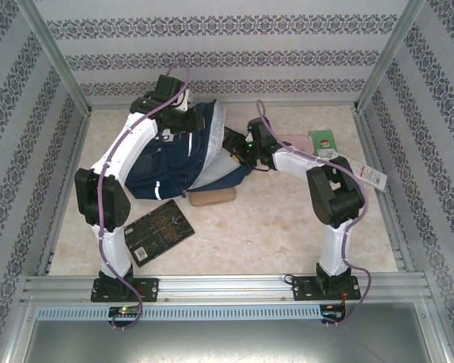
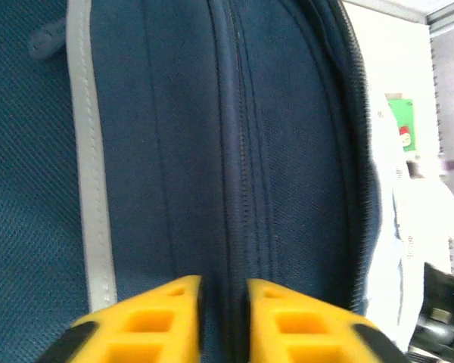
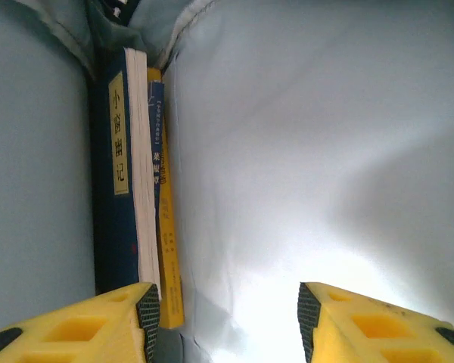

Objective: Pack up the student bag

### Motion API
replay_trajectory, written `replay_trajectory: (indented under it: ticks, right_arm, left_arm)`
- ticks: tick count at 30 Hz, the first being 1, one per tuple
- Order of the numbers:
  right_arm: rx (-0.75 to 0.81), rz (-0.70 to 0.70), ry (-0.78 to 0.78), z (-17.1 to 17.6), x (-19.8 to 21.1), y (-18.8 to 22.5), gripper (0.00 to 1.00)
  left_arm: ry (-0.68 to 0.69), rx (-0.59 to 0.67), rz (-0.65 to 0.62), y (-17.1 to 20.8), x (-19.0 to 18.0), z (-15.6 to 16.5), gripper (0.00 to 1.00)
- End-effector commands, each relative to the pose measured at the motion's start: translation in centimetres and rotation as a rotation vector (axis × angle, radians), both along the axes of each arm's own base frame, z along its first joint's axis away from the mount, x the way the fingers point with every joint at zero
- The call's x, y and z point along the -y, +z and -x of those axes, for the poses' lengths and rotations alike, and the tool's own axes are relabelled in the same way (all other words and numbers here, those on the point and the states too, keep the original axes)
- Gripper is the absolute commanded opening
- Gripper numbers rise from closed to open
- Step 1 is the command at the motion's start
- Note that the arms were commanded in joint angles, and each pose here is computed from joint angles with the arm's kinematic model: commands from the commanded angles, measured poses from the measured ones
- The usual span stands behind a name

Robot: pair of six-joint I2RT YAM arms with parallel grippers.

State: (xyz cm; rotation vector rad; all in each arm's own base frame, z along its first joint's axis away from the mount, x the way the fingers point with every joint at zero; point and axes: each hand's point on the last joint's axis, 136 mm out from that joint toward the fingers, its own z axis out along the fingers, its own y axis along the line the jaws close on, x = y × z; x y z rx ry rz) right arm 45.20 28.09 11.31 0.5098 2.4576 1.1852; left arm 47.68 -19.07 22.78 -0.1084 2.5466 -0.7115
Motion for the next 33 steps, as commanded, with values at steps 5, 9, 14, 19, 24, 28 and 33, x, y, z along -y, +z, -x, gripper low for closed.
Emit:
replay_trajectory:
  ticks: [5, 9, 14, 19, 24, 28, 33]
  right_arm:
    - [0.099, 0.175, 0.13, 4.9, 0.0, 2.4, 0.52]
    - [0.139, 0.287, 0.197, 7.5, -0.3, 2.6, 0.51]
    - [0.148, 0.397, 0.138, 9.3, 2.2, 2.3, 0.51]
    - [0.208, 0.397, 0.204, 10.4, 1.3, 3.6, 0.5]
    - [0.222, 0.33, 0.393, 12.2, -3.1, 3.3, 0.47]
    - [0.153, 0.283, 0.5, 13.9, -5.5, 0.6, 0.46]
    - [0.163, 0.246, 0.615, 16.5, -8.3, -0.9, 0.45]
  left_arm:
    - [0.079, 0.023, -0.068, -0.8, -2.5, -1.2, 0.42]
    - [0.14, 0.018, -0.1, -0.9, -4.6, 0.6, 0.58]
    - [0.228, 0.019, -0.119, -0.8, -7.7, 4.1, 0.73]
    - [0.313, -0.009, -0.128, -1.3, -9.9, 8.6, 0.73]
    - [0.422, -0.045, -0.111, -2.3, -11.5, 12.8, 0.79]
    - [0.477, -0.066, -0.079, -2.3, -12.2, 15.9, 0.81]
    - [0.624, -0.16, -0.137, -4.5, -15.2, 22.5, 0.8]
